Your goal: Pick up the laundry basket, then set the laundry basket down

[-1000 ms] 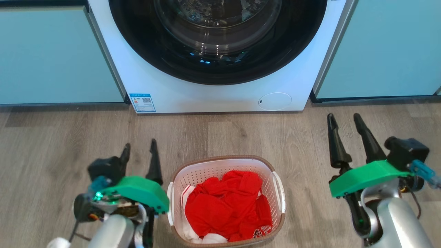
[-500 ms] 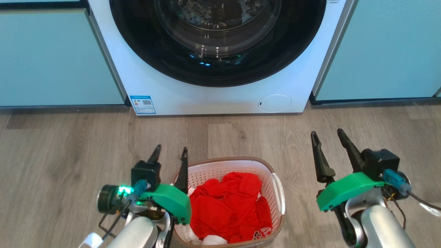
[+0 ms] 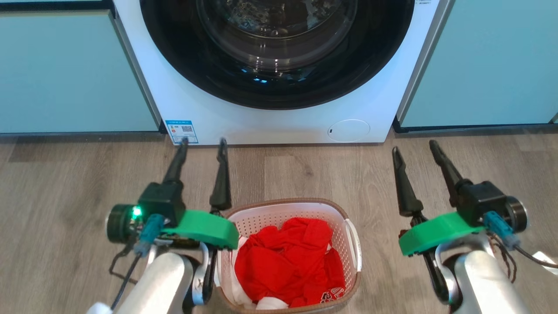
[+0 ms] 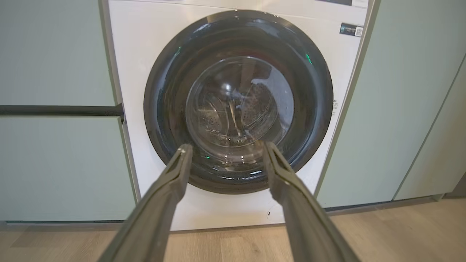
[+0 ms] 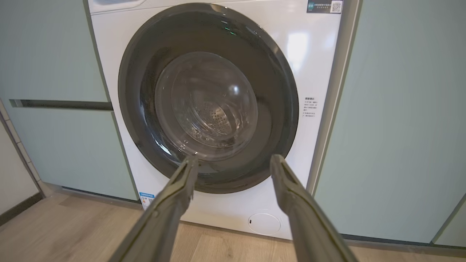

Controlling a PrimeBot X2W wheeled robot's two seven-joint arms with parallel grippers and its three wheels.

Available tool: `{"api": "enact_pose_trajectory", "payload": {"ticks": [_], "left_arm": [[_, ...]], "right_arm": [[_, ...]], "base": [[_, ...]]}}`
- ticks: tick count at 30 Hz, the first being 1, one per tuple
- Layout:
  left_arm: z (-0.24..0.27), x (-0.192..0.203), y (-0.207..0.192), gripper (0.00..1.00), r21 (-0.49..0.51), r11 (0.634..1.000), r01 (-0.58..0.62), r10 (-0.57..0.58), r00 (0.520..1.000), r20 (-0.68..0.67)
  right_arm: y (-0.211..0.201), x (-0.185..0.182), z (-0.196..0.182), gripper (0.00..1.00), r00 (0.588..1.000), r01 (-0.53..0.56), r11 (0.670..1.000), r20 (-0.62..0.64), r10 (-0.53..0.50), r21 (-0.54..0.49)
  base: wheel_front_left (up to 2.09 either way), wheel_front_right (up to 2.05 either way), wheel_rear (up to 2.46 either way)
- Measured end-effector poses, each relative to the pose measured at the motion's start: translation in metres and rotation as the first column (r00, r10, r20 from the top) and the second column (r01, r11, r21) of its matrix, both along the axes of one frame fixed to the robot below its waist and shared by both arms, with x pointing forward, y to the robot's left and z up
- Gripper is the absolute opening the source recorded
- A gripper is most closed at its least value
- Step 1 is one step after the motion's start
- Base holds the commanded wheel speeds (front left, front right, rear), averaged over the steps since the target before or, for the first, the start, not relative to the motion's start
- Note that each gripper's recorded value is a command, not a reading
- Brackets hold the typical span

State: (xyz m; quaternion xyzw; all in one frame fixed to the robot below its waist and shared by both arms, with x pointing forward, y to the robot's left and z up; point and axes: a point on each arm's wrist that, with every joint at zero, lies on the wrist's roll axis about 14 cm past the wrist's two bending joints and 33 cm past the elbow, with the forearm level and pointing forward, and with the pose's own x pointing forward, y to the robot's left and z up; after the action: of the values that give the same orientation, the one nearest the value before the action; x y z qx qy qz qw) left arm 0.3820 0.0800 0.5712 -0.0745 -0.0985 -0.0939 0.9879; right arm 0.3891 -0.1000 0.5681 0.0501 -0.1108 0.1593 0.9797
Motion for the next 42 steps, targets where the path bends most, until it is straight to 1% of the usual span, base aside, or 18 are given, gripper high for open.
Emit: {"api": "enact_pose_trajectory", "payload": {"ticks": [4, 8, 12, 15, 19, 24, 26, 42], "left_arm": [[0.021, -0.002, 0.018, 1.0, -0.034, 0.996, -0.08, 0.082, 0.994, 0.073], [0.03, -0.005, 0.032, 1.0, -0.031, 0.991, -0.132, 0.135, 0.984, 0.116], [0.026, -0.007, 0.029, 1.0, -0.011, 0.992, -0.125, 0.125, 0.985, 0.12], [0.016, -0.007, 0.031, 1.0, 0.024, 0.991, -0.131, 0.128, 0.986, 0.105], [-0.001, -0.006, 0.033, 1.0, 0.06, 0.99, -0.129, 0.125, 0.99, 0.066], [-0.027, -0.005, 0.033, 1.0, 0.045, 0.993, -0.11, 0.111, 0.994, -0.023], [-0.027, -0.005, 0.033, 1.0, 0.039, 0.993, -0.109, 0.11, 0.994, -0.024], [-0.031, -0.004, 0.033, 1.0, 0.043, 0.993, -0.108, 0.11, 0.993, -0.038]], "right_arm": [[0.004, -0.001, 0.018, 1.0, 0.998, -0.004, 1.0, 0.068, 0.005, -0.003], [0.005, -0.002, 0.022, 1.0, 0.996, -0.004, 1.0, 0.094, 0.007, -0.025], [0.004, -0.002, 0.023, 1.0, 0.995, 0.003, 1.0, 0.103, 0.0, -0.029], [0.004, -0.001, 0.019, 1.0, 0.995, 0.01, 0.998, 0.103, -0.004, -0.057], [0.002, 0.0, 0.004, 1.0, 0.998, 0.016, 0.997, 0.063, -0.011, -0.08], [-0.006, 0.001, -0.015, 1.0, 0.999, 0.034, 0.998, -0.008, -0.035, -0.049], [-0.006, 0.0, -0.018, 1.0, 0.999, 0.033, 0.999, -0.023, -0.034, -0.027], [-0.003, 0.001, -0.022, 1.0, 0.999, 0.025, 0.999, -0.033, -0.026, -0.035]], "base": [[0.0, 0.0, 0.0], [0.0, 0.0, 0.0], [0.0, 0.0, 0.0], [0.0, 0.0, 0.0], [0.0, 0.0, 0.0], [0.0, 0.0, 0.0], [0.0, 0.0, 0.0], [0.0, 0.0, 0.0]]}}
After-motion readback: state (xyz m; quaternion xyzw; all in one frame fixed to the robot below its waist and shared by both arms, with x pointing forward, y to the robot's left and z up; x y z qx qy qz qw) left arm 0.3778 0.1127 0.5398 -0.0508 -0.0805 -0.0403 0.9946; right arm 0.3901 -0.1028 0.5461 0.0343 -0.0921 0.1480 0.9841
